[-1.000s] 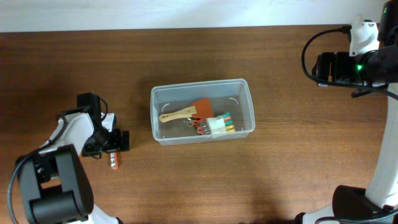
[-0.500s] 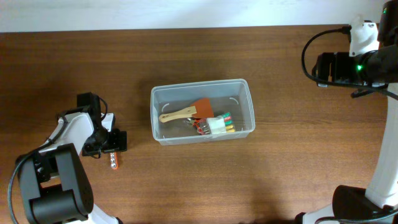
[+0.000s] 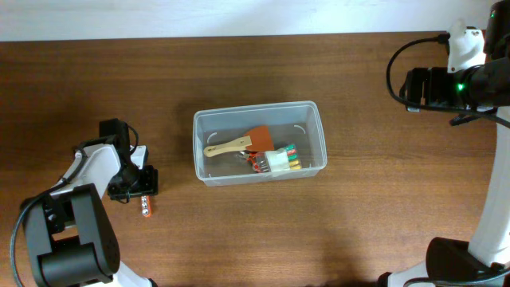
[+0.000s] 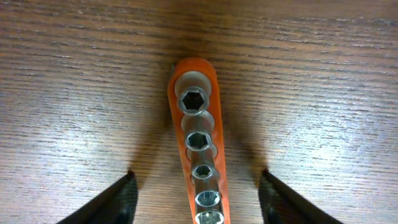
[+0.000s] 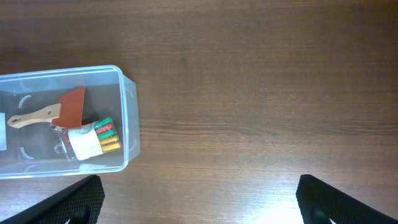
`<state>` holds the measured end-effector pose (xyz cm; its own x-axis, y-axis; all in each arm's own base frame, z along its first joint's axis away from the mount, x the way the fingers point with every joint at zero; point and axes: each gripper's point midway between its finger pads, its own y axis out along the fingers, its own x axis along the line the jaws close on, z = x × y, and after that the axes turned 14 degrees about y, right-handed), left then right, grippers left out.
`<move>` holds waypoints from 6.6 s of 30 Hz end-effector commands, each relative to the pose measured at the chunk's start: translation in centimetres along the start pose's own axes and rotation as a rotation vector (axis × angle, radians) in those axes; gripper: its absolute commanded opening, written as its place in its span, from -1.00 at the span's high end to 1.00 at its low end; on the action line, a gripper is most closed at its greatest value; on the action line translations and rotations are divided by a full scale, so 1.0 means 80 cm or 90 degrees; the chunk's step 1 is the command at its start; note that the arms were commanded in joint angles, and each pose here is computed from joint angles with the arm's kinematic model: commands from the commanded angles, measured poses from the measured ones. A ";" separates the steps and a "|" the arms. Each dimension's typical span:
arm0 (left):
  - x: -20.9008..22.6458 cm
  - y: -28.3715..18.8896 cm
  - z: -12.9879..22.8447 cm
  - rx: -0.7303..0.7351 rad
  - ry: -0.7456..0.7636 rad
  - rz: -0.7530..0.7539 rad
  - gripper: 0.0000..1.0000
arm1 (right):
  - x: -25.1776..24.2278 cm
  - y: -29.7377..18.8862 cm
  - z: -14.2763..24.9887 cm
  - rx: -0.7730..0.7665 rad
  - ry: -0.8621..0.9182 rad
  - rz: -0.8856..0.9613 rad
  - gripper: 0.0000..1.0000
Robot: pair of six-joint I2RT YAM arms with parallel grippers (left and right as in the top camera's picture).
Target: Pack container
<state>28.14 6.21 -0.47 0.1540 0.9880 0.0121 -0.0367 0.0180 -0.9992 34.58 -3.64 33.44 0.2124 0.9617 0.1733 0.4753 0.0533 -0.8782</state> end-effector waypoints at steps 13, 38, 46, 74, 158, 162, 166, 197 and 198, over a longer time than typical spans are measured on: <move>0.001 0.015 0.015 0.042 0.003 0.000 0.42 | 0.000 0.002 0.003 0.009 0.011 -0.008 -0.97; 0.012 -0.097 -0.049 -0.050 -0.009 0.005 0.96 | 0.000 0.002 0.001 0.006 0.010 -0.008 -0.97; -0.068 -0.249 -0.125 -0.267 0.261 -0.012 0.97 | 0.000 0.002 0.000 0.004 0.010 -0.008 -0.97; -0.277 -0.087 -0.152 -0.116 0.858 0.047 0.96 | 0.000 0.002 0.000 0.002 0.009 -0.008 -0.97; -0.030 -0.300 0.054 -0.665 -0.020 -0.290 -0.99 | -0.031 0.037 0.255 -0.283 -0.116 -0.012 -0.97; -0.030 -0.296 0.056 -0.656 -0.019 -0.289 -0.98 | -0.032 0.037 0.255 -0.282 -0.116 -0.012 -0.97; -0.030 -0.293 0.057 -0.649 -0.017 -0.288 -0.99 | -0.032 0.037 0.255 -0.282 -0.116 -0.012 -0.97; -0.031 -0.292 0.058 -0.646 -0.017 -0.288 -0.99 | 0.006 -0.008 0.246 -0.560 -0.175 -0.137 -0.97; -0.031 -0.292 0.058 -0.646 -0.017 -0.288 -0.99 | 0.008 -0.001 0.241 -0.568 -0.177 -0.141 -0.97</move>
<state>24.13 3.84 23.22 -0.0571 0.9264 0.3723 0.8499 0.2407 -0.4687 16.99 1.79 26.80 -0.0952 0.9928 0.0720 0.9852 0.1044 -0.1363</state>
